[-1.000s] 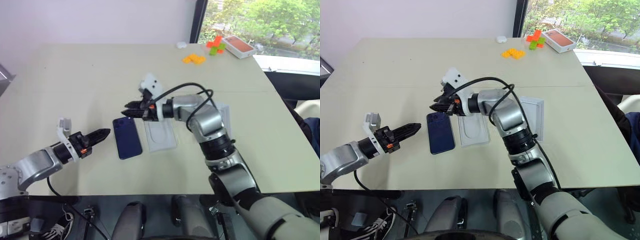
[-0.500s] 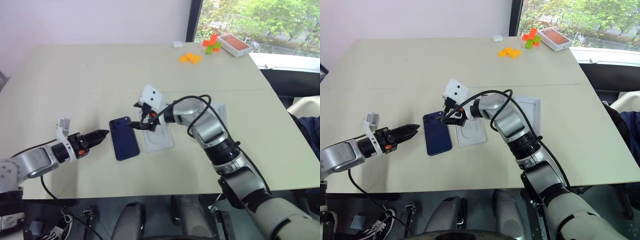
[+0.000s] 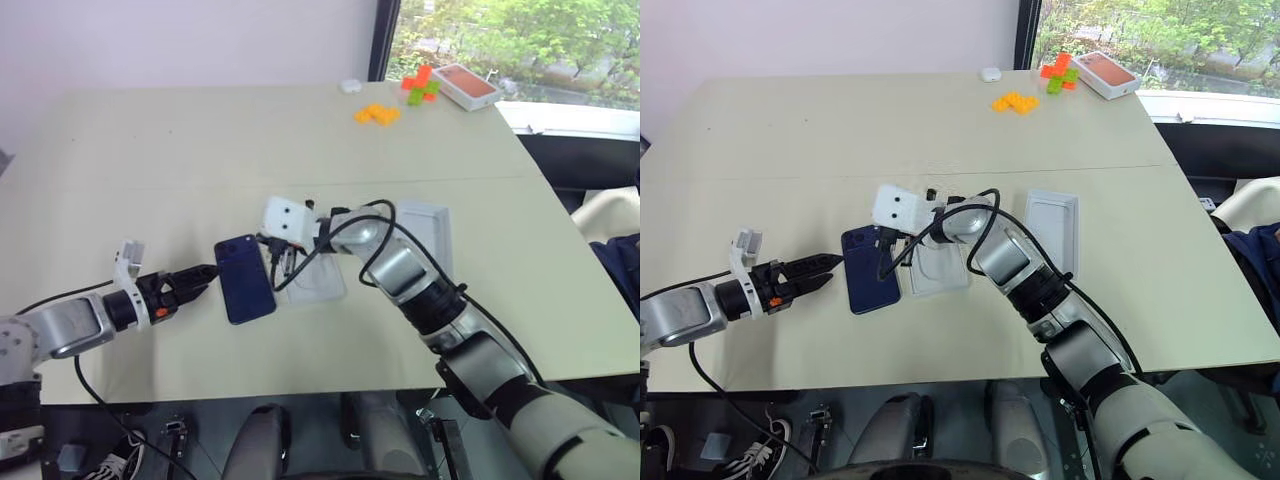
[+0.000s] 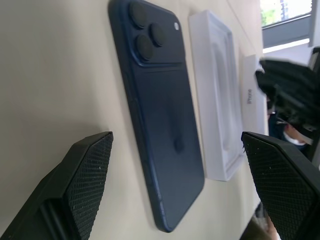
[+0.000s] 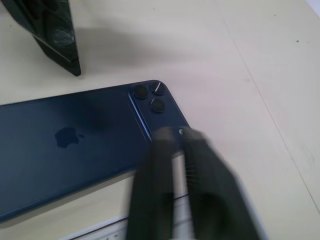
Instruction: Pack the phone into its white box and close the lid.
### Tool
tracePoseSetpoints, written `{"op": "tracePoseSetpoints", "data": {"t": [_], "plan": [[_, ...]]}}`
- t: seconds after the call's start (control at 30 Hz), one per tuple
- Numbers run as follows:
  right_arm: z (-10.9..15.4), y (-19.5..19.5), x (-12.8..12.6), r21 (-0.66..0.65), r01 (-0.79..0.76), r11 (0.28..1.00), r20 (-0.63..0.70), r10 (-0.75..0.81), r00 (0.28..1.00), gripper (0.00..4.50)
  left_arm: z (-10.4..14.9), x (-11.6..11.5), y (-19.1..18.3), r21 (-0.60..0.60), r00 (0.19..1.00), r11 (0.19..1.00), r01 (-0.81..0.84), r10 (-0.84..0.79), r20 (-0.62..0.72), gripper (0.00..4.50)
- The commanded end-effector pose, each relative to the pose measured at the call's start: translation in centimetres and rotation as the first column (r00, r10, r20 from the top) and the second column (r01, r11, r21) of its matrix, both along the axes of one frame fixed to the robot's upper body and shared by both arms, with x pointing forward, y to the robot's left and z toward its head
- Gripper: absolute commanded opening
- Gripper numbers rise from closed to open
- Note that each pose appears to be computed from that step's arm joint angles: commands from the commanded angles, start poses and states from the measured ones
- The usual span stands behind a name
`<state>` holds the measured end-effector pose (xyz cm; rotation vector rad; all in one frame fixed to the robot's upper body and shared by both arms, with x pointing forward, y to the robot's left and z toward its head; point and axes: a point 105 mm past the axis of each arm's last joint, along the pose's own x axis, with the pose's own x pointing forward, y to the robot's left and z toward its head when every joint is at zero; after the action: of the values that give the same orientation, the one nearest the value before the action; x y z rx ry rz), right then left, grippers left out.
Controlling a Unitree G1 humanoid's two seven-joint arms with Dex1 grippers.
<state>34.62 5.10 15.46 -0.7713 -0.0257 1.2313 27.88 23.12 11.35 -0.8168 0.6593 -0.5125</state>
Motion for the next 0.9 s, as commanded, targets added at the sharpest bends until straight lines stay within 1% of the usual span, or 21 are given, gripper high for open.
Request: {"op": "tracePoseSetpoints", "data": {"t": [0.03, 0.13, 0.23, 0.33, 0.4, 0.5, 0.6, 0.67, 0.8, 0.9], "plan": [[0.5, 1.0, -0.5, -0.052, -0.045, 0.998, 0.084, 0.049, 0.995, 0.06, 0.5, 0.2, -0.2, -0.007, 0.999, 1.000, 0.022, -0.022, 0.025, 4.32], [-1.0, 1.2, -0.7, -0.116, -0.042, 0.992, 0.061, 0.050, 0.997, 0.06, 0.5, 0.3, -0.4, -0.012, 0.999, 1.000, 0.027, -0.027, 0.031, 4.32], [-1.3, 1.2, -0.6, -0.134, -0.038, 0.990, 0.062, 0.047, 0.997, 0.06, 0.4, 0.4, -0.4, -0.010, 0.999, 0.999, 0.033, -0.032, 0.028, 4.32], [-2.4, 1.0, -0.6, -0.192, -0.041, 0.981, 0.053, 0.052, 0.997, 0.06, 0.3, 0.5, -0.5, -0.011, 0.999, 0.999, 0.033, -0.033, 0.028, 4.32], [-2.5, 0.9, -0.4, -0.200, -0.032, 0.979, 0.041, 0.041, 0.998, 0.06, 0.1, 0.5, -0.6, -0.012, 0.999, 0.999, 0.033, -0.032, 0.025, 4.32], [-2.8, 0.7, -0.1, -0.234, -0.021, 0.972, 0.059, 0.036, 0.998, 0.06, -0.2, 0.5, -0.8, -0.016, 0.999, 0.999, 0.032, -0.032, 0.012, 4.32], [-2.9, 0.4, 0.5, -0.272, 0.003, 0.962, 0.102, 0.026, 0.994, 0.06, 0.0, 0.3, -1.8, -0.031, 0.998, 0.997, 0.066, -0.066, 0.008, 4.32], [-3.0, 0.4, 0.7, -0.295, 0.003, 0.956, 0.120, 0.034, 0.992, 0.06, 0.1, 0.1, -2.3, -0.017, 0.996, 0.996, 0.089, -0.089, 0.008, 4.32], [-3.0, 0.6, 0.4, -0.289, -0.011, 0.957, 0.096, 0.040, 0.995, 0.06, 0.5, 0.4, -2.4, -0.016, 0.997, 0.997, 0.081, -0.081, 0.019, 4.32], [-3.8, 0.4, -0.1, -0.327, -0.038, 0.944, 0.073, 0.065, 0.995, 0.06, 0.2, 0.6, -2.4, -0.004, 0.998, 0.998, 0.067, -0.067, 0.004, 4.32]]}}
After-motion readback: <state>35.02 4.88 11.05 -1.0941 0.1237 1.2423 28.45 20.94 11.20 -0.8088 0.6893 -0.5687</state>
